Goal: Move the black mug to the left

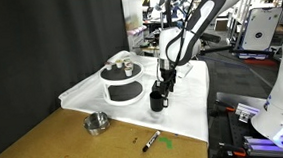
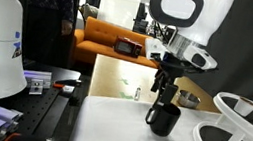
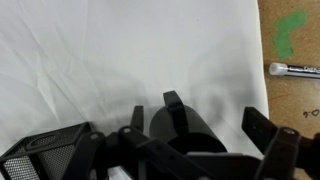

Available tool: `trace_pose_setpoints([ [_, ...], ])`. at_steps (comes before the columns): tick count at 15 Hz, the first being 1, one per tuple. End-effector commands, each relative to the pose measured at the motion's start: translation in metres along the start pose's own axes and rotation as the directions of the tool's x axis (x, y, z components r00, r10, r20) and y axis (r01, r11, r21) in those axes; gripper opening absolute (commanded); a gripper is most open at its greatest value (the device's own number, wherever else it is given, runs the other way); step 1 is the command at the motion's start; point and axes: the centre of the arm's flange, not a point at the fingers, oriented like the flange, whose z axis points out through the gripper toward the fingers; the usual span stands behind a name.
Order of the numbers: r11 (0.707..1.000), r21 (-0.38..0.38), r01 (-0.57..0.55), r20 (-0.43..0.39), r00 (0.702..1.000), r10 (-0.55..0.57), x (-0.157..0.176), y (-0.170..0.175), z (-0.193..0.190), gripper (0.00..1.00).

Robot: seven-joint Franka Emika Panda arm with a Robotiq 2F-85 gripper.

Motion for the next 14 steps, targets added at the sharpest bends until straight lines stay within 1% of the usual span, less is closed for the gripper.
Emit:
trace_pose_setpoints([
  [1, 0.998, -0.007, 0.055, -0.018, 0.998, -0.055, 0.01, 0.007, 0.023, 1.0],
  [7, 0.993, -0.023, 0.118, -0.006, 0.993, -0.118, 0.013, 0.021, 0.052, 1.0],
  [8, 0.991, -0.023, 0.133, -0.008, 0.991, -0.134, 0.015, 0.023, 0.055, 0.75],
  [9, 0.988, -0.023, 0.151, -0.007, 0.989, -0.151, 0.016, 0.024, 0.057, 0.73],
  [11, 0.979, -0.036, 0.2, -0.019, 0.979, -0.201, 0.024, 0.019, 0.059, 0.59],
  [14, 0.961, -0.058, 0.269, -0.016, 0.963, -0.271, 0.031, 0.004, 0.06, 0.38],
])
